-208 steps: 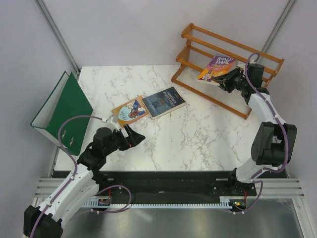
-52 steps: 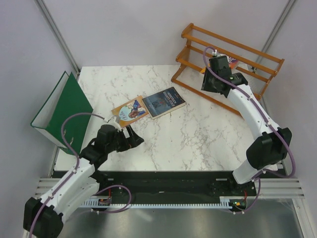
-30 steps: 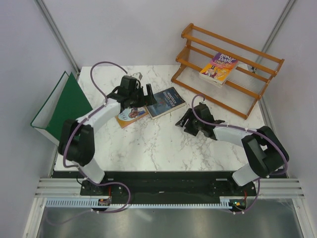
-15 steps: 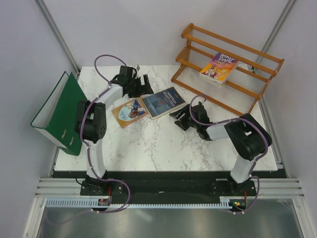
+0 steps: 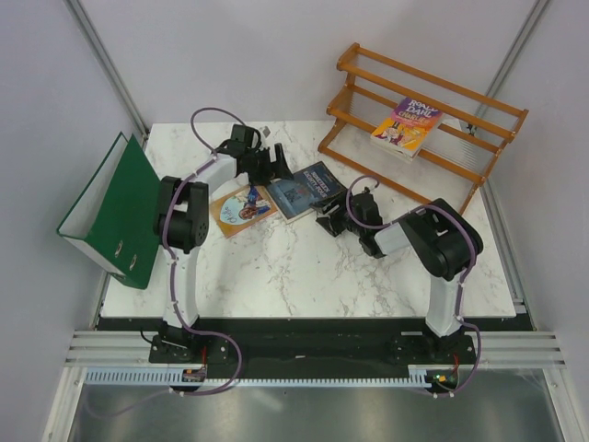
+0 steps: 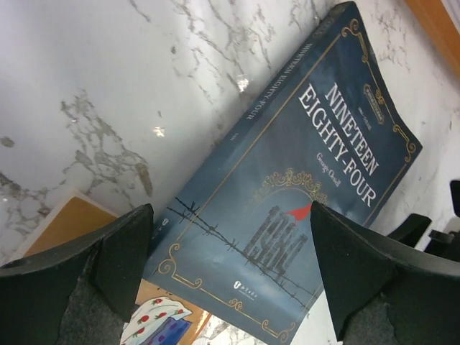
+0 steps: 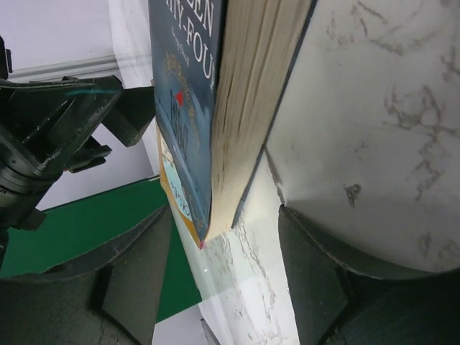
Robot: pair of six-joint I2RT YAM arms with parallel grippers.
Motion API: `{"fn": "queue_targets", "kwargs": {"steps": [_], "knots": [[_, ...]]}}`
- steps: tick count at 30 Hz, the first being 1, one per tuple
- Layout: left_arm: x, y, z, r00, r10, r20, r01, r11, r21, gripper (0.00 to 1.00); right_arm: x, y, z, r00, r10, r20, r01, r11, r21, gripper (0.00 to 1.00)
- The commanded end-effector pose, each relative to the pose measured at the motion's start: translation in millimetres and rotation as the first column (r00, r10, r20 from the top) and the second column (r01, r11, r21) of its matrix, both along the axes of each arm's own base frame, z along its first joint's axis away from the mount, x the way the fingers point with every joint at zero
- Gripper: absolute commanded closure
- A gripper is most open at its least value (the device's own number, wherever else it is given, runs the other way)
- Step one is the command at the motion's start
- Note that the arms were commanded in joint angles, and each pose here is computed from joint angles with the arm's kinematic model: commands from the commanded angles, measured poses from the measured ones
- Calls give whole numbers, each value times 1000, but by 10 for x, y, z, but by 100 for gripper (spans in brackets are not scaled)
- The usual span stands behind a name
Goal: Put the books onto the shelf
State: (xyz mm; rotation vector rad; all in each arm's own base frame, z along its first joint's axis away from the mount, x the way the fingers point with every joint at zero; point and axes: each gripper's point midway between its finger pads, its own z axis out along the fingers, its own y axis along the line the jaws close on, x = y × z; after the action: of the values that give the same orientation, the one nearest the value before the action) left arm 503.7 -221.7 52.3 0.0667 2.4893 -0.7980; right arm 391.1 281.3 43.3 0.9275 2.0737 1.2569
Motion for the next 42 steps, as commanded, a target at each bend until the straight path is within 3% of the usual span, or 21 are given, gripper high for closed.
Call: {"fn": "queue_targets", "kwargs": {"steps": [1,9,14,17,21,26,34,38,42], "knots": [[-243,-272,105,992,-127,3,127,991,-45,6,152,60,62,999,-11,32,9,998,57,31],[-879,-628,225,981,-190,-35,186,979,-86,11,185,-59,99,999,-12,43,10,999,47,32],[-1287,-753,116,976,-207,-72,200,975,-93,13,140,-182,173,998,-8,61,8,1000,8,37],[-1453,-784,79,973,-215,-88,208,975,-83,14,103,-208,196,998,11,58,-9,1000,-28,45],[-1577,-733,122,978,-192,-83,187,980,-73,14,38,-205,305,995,53,79,-49,997,-62,78],[-1644,-556,340,991,-130,-18,129,991,-42,11,-101,-210,511,984,132,115,-119,986,-116,92],[-1930,-324,395,1000,7,-6,-8,990,-141,6,-410,-221,818,964,218,152,-213,976,-44,94],[-1996,-375,490,999,40,0,-38,946,-321,6,-562,-215,997,958,222,183,-234,971,46,94],[-2104,-455,478,1000,15,-2,-15,904,-427,6,-679,-198,1132,948,243,204,-265,960,91,94]]}}
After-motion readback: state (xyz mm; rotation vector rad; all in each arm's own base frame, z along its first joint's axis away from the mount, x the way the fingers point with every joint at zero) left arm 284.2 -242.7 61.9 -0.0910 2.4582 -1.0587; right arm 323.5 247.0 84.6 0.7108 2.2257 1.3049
